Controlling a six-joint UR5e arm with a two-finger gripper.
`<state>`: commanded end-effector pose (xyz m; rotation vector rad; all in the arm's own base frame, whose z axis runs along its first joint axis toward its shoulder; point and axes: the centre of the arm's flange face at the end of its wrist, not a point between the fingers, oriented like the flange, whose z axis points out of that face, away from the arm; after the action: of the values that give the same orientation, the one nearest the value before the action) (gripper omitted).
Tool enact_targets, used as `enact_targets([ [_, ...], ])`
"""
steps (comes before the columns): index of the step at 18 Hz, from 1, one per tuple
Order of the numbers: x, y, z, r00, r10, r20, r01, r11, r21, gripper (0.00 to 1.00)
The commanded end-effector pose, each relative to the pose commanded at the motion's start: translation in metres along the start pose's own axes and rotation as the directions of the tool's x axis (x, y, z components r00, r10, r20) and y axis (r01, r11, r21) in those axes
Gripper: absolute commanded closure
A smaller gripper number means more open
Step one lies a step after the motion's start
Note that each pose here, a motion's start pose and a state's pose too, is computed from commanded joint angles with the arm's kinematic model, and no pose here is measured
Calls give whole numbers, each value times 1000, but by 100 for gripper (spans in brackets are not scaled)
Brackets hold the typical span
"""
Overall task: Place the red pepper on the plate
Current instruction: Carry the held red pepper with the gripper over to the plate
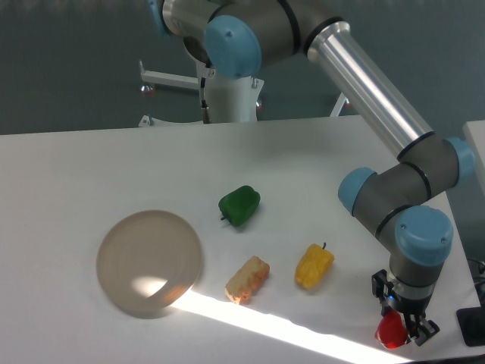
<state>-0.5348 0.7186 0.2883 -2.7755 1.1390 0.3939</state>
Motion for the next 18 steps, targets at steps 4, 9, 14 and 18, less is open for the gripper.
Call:
enact_targets([
  [4,2,-5,-3,1000,1,-3,-1,1000,-12,47],
  [9,14,-43,-19,997,-62,-42,61,998,-6,47],
  [14,58,-97,-77,982,-140,-130,139,990,-14,47],
  [18,118,-177,-125,954,-221,-203,220,975,-29,47],
])
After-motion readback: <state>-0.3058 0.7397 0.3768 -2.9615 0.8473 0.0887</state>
